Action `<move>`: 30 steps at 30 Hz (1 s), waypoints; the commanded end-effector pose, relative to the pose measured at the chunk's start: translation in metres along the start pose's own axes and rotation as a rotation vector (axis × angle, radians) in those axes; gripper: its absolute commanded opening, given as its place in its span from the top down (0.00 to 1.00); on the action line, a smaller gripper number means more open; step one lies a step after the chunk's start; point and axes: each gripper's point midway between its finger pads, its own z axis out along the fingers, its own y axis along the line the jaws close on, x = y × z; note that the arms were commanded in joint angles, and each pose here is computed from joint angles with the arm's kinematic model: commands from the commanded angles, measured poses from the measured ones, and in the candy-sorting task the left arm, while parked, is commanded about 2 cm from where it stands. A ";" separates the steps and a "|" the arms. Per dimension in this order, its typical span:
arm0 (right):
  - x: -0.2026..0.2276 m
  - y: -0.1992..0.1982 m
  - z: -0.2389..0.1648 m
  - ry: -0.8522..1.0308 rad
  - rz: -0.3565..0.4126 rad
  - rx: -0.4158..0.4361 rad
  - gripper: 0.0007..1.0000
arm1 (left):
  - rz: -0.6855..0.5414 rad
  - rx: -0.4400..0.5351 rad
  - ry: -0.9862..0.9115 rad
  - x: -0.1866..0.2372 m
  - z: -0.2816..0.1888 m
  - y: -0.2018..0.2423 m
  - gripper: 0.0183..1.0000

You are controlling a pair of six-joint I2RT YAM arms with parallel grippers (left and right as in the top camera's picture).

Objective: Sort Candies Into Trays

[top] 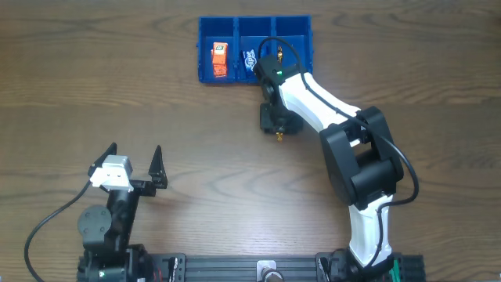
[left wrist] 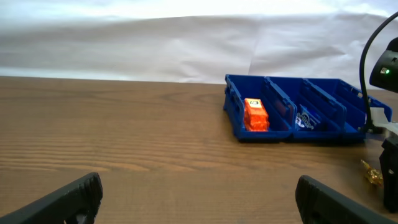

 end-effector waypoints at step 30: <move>-0.194 -0.017 -0.175 -0.821 -0.023 0.056 0.96 | -0.009 0.022 0.047 0.016 0.001 -0.003 0.00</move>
